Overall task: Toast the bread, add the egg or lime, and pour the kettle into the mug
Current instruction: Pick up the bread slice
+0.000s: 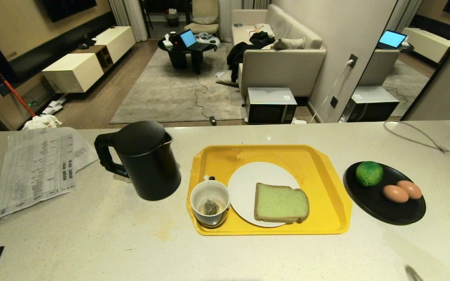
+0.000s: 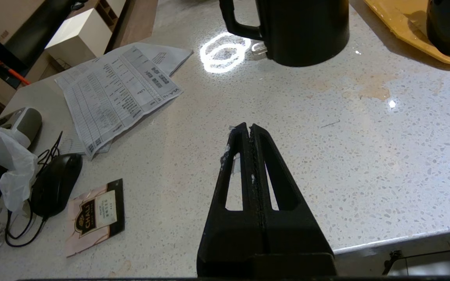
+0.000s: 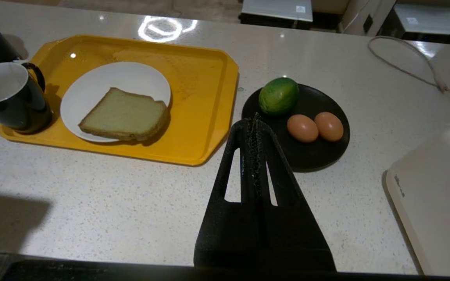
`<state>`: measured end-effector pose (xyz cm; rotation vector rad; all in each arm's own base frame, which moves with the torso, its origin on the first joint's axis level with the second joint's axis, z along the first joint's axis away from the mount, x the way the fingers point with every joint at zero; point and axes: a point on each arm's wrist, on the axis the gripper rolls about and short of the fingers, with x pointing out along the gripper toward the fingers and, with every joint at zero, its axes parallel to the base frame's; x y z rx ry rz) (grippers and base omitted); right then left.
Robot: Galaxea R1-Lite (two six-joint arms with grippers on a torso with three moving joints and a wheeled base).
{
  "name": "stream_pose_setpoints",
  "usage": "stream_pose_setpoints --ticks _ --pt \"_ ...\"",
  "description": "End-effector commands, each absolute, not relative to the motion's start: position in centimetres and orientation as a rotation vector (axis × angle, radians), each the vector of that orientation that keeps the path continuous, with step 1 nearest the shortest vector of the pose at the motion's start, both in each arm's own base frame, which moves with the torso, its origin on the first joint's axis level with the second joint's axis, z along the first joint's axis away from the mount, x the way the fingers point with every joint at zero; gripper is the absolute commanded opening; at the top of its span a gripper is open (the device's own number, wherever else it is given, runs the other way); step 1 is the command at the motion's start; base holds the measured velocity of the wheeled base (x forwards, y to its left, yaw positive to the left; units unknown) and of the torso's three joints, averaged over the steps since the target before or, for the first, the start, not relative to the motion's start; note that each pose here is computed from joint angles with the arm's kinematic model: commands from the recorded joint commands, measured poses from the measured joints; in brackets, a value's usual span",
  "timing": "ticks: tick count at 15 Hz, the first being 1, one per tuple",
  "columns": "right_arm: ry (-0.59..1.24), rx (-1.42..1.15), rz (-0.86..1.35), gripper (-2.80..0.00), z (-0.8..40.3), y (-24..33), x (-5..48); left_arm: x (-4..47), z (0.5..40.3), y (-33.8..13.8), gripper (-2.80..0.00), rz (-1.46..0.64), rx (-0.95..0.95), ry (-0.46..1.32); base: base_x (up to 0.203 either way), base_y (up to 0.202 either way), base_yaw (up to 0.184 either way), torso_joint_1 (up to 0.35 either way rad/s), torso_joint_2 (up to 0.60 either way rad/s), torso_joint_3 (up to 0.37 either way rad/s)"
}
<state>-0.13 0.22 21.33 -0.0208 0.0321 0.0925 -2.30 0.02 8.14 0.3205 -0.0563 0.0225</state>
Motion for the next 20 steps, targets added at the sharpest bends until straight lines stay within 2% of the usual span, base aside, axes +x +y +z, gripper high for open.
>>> stream_pose_setpoints --ticks 1,5,8,11,12,13,20 --pt "0.222 -0.01 0.144 -2.8 24.6 0.4 5.7 -2.3 8.1 0.0 -2.8 0.023 0.322 -0.057 0.0 0.0 0.0 0.0 0.0 0.0" --pt "0.507 0.019 0.298 -2.8 27.4 1.2 11.6 -2.3 8.1 0.0 -2.8 0.023 0.322 -0.057 0.0 0.0 0.0 0.0 0.0 0.0" --pt "0.76 0.061 0.408 -2.8 27.0 1.7 14.8 -2.3 8.1 0.0 -2.8 0.023 0.322 -0.057 0.0 0.0 0.0 0.0 0.0 0.0" --pt "0.897 0.093 0.431 -2.8 25.4 2.0 18.1 -2.3 8.1 0.0 -2.8 0.023 0.322 -0.057 0.0 0.0 0.0 0.0 0.0 0.0" --pt "0.928 0.101 0.431 -2.6 25.0 2.1 19.0 -2.3 8.1 0.0 -2.8 0.023 0.322 -0.057 0.0 0.0 0.0 0.0 0.0 0.0" --pt "0.945 0.108 0.429 0.0 24.7 2.2 19.8 -2.3 8.1 0.0 -2.8 0.023 0.322 -0.057 0.0 0.0 0.0 0.0 0.0 0.0" --pt "1.082 0.253 0.475 0.0 22.3 3.2 24.9 -2.3 8.2 0.0 -2.8 0.024 0.322 -0.058 0.0 0.0 0.0 0.0 0.0 0.0"
